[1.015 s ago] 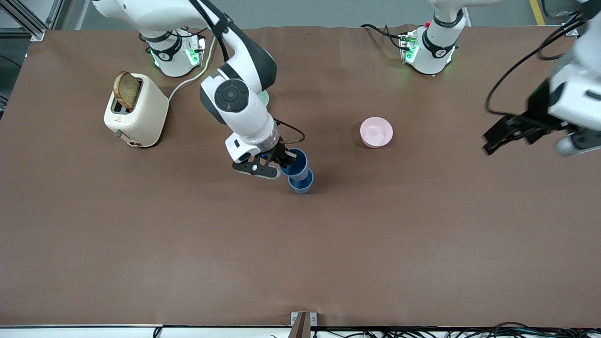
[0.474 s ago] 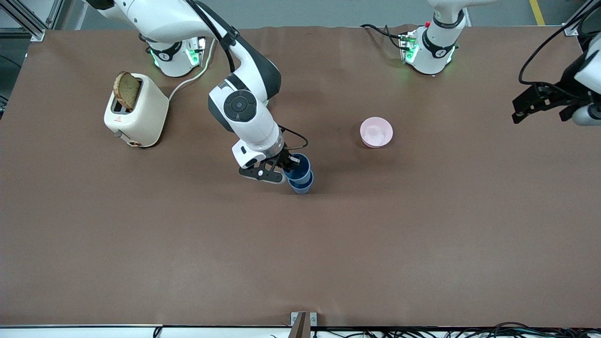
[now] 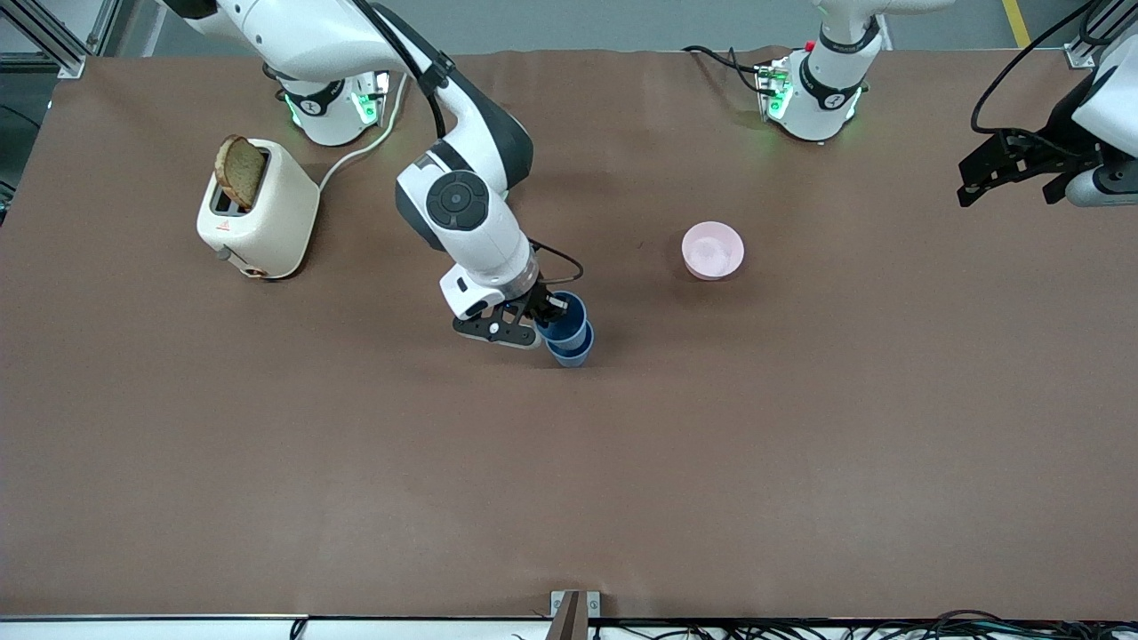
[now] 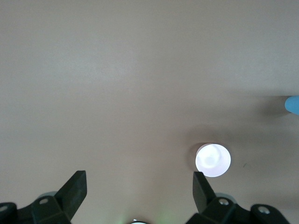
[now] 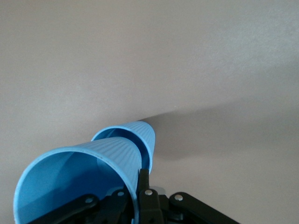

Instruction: Stack blue cups with both arms

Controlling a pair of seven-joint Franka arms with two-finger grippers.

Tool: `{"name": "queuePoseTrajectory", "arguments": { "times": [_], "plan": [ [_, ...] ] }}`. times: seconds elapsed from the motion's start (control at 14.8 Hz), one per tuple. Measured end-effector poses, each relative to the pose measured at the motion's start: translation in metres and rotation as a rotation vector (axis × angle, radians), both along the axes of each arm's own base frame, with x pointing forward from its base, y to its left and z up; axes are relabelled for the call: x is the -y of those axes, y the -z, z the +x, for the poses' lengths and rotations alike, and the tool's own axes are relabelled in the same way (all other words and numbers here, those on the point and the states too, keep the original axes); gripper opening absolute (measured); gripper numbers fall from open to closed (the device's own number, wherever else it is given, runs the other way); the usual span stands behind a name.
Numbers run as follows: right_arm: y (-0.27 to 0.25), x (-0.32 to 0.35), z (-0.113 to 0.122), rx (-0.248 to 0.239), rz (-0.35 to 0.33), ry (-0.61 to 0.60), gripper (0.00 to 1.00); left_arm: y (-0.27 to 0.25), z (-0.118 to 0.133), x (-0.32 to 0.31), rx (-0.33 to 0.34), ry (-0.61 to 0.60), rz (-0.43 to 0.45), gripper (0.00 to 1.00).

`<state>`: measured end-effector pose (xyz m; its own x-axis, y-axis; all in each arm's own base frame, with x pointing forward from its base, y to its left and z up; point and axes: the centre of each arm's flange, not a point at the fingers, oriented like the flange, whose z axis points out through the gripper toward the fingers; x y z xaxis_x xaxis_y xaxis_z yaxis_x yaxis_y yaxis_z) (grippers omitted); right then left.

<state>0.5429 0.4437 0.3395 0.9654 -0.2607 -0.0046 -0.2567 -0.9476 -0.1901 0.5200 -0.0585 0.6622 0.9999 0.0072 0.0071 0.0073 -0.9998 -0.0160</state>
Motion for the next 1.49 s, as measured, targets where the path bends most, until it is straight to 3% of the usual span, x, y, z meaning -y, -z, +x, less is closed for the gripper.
{"name": "queuePoseTrajectory", "arguments": {
  "times": [0.41,0.88,1.49],
  "plan": [
    [0.015,-0.002,-0.002,-0.011,-0.017,-0.013,0.05,0.002,0.0,0.005,-0.004,0.009,0.0,1.0],
    [0.034,-0.007,0.001,0.014,-0.003,-0.02,0.05,0.005,0.0,0.003,-0.009,0.007,0.001,1.0],
    [0.03,-0.007,0.004,0.021,0.002,-0.017,0.19,0.006,0.0,0.003,-0.012,0.006,0.001,1.0]
  ]
}}
